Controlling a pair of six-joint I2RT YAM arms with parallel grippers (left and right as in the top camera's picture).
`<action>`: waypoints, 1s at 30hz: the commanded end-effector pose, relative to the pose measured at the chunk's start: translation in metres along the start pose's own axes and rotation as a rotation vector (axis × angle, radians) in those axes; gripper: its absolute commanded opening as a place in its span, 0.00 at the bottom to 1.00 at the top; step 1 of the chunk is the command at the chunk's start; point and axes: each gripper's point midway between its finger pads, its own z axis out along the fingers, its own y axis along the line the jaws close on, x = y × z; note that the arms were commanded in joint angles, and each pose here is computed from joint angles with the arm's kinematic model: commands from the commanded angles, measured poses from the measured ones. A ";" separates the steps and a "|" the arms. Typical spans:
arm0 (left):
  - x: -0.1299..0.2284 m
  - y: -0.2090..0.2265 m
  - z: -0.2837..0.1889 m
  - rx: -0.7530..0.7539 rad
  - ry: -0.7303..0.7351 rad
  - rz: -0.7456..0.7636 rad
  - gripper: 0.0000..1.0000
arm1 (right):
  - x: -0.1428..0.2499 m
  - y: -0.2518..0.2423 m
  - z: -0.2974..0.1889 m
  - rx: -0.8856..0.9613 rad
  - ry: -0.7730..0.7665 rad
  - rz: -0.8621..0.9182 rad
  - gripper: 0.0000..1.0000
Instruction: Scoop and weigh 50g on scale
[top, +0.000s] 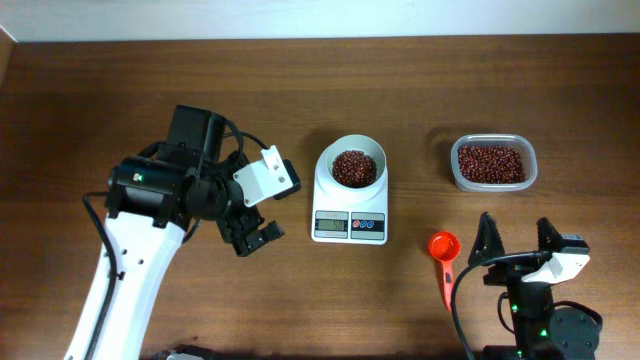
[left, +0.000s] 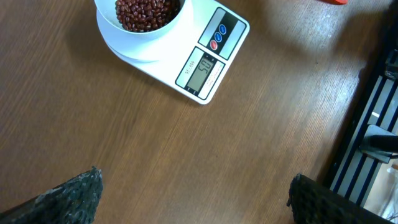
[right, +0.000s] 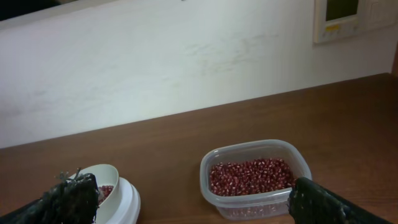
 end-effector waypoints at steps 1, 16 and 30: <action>0.000 -0.001 -0.003 -0.005 -0.008 0.016 0.99 | -0.001 -0.001 -0.001 0.003 -0.013 -0.014 0.99; 0.000 -0.001 -0.003 -0.005 -0.008 0.016 0.99 | -0.019 0.003 -0.001 -0.014 -0.088 -0.018 0.99; 0.000 -0.001 -0.003 -0.005 -0.008 0.016 0.99 | 0.040 -0.003 0.025 -0.057 -0.063 -0.036 0.99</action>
